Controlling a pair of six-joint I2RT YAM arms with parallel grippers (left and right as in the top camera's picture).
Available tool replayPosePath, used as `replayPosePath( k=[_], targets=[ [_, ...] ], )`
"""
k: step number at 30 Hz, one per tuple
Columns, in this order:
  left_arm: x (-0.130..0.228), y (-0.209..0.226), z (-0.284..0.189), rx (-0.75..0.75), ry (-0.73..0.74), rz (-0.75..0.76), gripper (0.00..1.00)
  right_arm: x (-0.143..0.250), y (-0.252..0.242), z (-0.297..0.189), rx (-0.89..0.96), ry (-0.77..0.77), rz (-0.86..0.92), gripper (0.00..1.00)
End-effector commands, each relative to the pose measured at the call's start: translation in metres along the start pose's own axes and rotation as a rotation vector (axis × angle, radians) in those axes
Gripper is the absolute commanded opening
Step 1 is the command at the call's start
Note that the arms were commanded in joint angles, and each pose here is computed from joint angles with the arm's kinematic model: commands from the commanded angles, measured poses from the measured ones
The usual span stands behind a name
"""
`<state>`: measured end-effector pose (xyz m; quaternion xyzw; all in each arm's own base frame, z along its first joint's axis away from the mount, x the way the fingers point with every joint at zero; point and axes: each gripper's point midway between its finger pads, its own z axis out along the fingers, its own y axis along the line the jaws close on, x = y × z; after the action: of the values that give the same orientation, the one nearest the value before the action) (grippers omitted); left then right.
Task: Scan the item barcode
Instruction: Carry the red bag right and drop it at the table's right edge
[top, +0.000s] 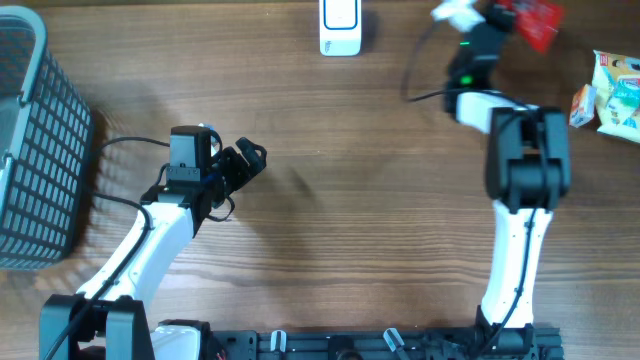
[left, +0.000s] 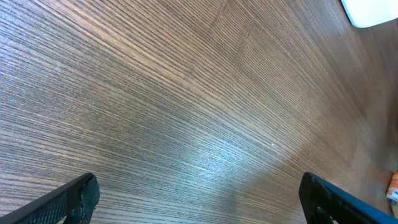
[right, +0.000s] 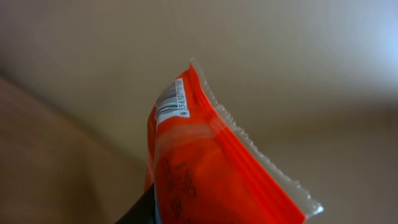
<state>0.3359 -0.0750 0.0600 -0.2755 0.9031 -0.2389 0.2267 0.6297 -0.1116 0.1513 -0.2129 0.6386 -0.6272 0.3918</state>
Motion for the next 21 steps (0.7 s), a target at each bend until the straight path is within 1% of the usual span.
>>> replayPosePath(
  k=[1,2,6,9,11,13,15,16,18,19,21],
  targets=[
    [-0.003,0.000,-0.002,-0.001,-0.012,0.013,1.00,0.089,-0.029,0.020,0.107,0.341,0.096,0.04],
    [-0.003,0.000,-0.002,-0.001,-0.012,0.013,1.00,0.112,-0.030,0.023,0.110,0.414,0.079,0.04],
    [-0.003,0.000,-0.002,-0.001,-0.012,0.014,1.00,0.180,-0.026,0.027,0.086,0.619,0.021,0.04],
    [-0.003,0.000,-0.002,-0.001,-0.012,0.014,1.00,0.209,-0.026,0.026,0.086,0.703,0.012,0.04],
    [-0.003,0.000,-0.002,-0.001,-0.012,0.013,1.00,0.218,-0.026,0.027,0.083,0.726,0.003,0.04],
    [-0.003,0.000,-0.002,-0.001,-0.012,0.013,1.00,0.224,-0.025,0.027,0.073,0.736,-0.009,0.11],
    [-0.003,0.000,-0.002,-0.001,-0.012,0.014,1.00,0.228,-0.022,0.027,0.055,0.745,-0.027,0.36],
    [-0.003,0.000,-0.002,-0.001,-0.012,0.013,1.00,0.229,-0.018,0.027,0.042,0.748,-0.033,0.54],
    [-0.003,0.000,-0.002,-0.001,-0.012,0.014,1.00,0.229,-0.015,0.026,0.026,0.749,-0.045,0.79],
    [-0.003,0.000,-0.002,-0.001,-0.012,0.013,1.00,0.229,-0.015,0.026,0.027,0.749,-0.043,1.00],
    [-0.003,0.000,-0.002,-0.001,-0.012,0.013,1.00,0.229,-0.016,0.026,0.034,0.749,-0.027,1.00]
  ],
)
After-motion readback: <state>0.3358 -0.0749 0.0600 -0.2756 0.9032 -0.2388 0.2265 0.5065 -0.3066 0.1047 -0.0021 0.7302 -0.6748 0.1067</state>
